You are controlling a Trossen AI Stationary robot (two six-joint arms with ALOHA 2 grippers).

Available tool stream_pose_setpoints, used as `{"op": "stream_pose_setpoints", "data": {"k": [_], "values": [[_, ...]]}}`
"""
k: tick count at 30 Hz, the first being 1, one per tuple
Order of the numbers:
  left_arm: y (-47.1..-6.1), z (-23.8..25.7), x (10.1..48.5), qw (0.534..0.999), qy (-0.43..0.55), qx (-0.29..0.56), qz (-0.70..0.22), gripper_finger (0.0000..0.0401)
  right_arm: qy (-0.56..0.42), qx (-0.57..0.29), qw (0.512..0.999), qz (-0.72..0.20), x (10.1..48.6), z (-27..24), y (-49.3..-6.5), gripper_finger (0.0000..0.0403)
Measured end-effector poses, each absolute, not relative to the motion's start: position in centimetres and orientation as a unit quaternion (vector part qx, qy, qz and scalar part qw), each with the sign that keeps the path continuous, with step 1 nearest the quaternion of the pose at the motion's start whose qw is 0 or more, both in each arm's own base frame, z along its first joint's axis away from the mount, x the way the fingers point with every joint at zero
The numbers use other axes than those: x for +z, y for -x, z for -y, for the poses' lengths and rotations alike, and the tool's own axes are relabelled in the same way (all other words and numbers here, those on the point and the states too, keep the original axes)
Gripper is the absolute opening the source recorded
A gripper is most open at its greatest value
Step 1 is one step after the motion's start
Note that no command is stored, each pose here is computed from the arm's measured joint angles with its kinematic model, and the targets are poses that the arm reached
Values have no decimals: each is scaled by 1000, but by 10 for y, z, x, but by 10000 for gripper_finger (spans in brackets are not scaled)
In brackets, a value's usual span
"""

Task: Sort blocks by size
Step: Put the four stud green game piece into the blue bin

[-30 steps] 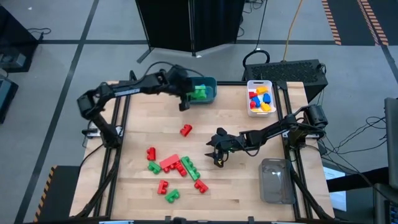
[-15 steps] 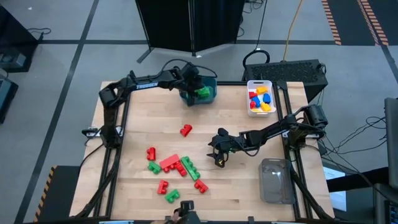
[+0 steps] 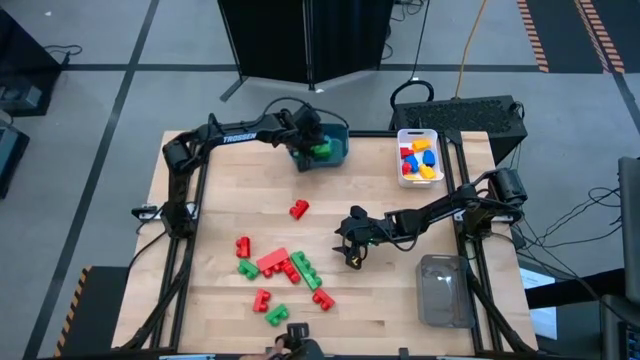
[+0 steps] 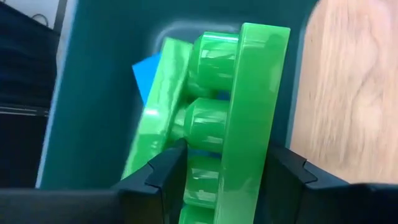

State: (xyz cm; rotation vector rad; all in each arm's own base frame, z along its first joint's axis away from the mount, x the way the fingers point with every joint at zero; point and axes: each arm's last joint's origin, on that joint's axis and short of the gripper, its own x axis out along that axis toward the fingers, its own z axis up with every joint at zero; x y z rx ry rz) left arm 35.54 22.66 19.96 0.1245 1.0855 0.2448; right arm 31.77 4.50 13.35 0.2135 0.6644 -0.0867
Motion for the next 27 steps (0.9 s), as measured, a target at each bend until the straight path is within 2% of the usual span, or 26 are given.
{"op": "stream_pose_setpoints", "data": {"k": [7,12,18,27], "values": [[-363,-217,201,852,-75,109,-507,215,-105,-43,939,-325,133,-45,-318,247],[-363,-215,205,830,-105,155,-525,252,-106,-43,939,-325,133,-45,-318,247],[-352,-199,233,826,-111,156,-529,255,-105,-43,939,-326,133,-45,-318,247],[-327,-155,282,864,-63,91,-491,255,-102,-36,938,-329,133,-49,-317,247]]}}
